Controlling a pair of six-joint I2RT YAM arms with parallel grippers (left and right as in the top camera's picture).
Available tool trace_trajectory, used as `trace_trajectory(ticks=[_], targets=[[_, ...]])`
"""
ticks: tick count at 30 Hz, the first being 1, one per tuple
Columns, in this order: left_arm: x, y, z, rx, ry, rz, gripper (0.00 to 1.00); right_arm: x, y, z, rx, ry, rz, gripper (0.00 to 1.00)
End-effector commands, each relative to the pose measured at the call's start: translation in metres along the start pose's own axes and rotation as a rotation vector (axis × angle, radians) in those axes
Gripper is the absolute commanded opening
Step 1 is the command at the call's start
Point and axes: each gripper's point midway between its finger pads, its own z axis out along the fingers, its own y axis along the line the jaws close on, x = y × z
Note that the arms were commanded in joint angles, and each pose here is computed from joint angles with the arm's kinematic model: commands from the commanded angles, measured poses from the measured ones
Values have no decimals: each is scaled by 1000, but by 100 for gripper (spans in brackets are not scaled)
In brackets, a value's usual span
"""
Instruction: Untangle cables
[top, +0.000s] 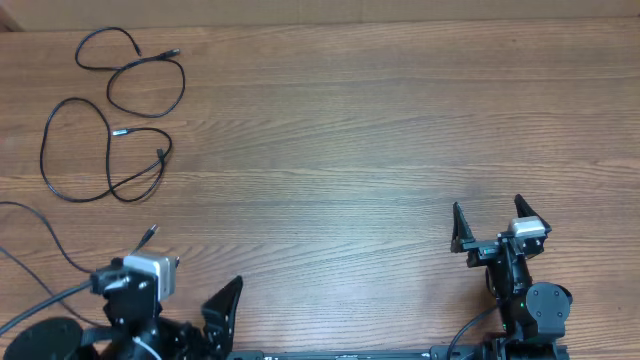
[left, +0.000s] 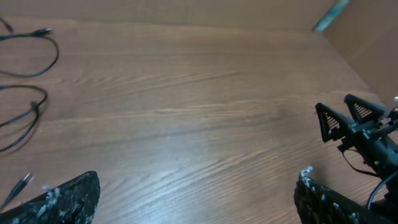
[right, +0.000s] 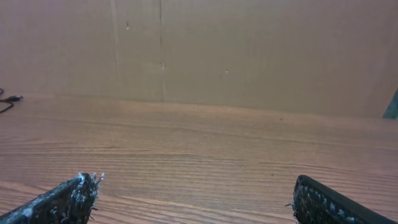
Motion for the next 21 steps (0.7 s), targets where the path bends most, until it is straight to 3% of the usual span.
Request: trace_trajectory(ticks=[1,12,21], targets=[[0,-6,10,68,-11,29,100,1,2,0,-6,-6,-2,100],[11,16,67,122,-98,114,100,1,2,0,-6,-6,-2,100],[22,31,106,153,-284,238,100,1,2,0,-6,-6,-2,100]])
